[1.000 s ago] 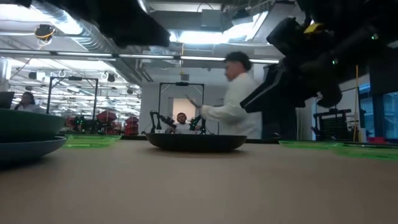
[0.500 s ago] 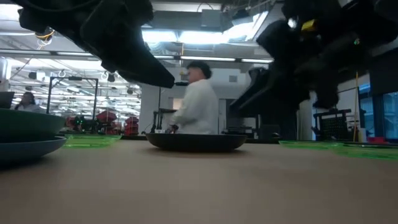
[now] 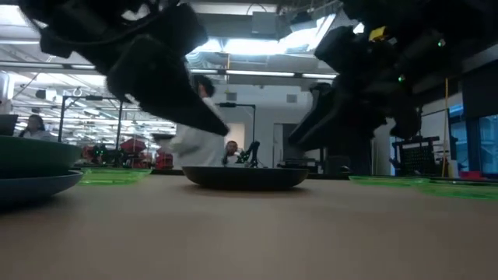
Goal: Stack plastic plates
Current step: Stack the black plate on top of the dark green plate
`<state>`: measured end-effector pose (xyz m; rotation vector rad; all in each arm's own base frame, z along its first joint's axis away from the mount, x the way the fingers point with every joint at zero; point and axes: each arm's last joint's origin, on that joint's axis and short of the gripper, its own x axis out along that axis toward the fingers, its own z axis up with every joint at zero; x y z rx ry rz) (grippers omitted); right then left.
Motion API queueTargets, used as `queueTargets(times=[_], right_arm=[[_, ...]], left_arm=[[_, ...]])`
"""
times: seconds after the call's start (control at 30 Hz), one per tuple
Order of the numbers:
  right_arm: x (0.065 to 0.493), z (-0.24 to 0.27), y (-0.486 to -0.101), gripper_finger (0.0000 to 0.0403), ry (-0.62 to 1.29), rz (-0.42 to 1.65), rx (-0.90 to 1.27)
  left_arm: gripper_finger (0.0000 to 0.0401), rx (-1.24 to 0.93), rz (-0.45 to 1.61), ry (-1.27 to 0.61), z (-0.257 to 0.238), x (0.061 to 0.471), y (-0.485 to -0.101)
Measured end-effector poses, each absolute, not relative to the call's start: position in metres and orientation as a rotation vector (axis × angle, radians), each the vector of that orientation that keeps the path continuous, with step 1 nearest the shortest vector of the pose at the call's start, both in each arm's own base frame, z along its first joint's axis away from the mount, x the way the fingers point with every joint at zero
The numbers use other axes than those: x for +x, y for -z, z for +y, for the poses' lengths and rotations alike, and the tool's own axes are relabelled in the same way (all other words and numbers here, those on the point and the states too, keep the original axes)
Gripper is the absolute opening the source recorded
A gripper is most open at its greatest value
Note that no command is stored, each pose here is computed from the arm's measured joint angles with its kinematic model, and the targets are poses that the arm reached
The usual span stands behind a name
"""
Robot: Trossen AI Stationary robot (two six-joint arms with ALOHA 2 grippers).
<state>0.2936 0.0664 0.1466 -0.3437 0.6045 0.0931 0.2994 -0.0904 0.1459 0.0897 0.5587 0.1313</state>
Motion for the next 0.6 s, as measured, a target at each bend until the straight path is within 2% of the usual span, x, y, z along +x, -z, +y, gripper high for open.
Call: queueTargets(times=[0.23, 0.47, 0.6], right_arm=[[0.274, 0.075, -0.176, 0.0159, -0.149, 0.593, -0.328], [0.25, 0.081, -0.217, 0.0159, -0.165, 0.475, -0.381], [0.235, 0.076, -0.244, 0.0159, -0.14, 0.369, -0.392]], left_arm=[[0.0125, 0.15, 0.693, -0.163, -0.085, 0.319, -0.14], [0.0125, 0.164, 0.746, -0.207, -0.077, 0.329, -0.123], [0.0123, 0.139, 0.764, -0.172, -0.073, 0.331, -0.121]])
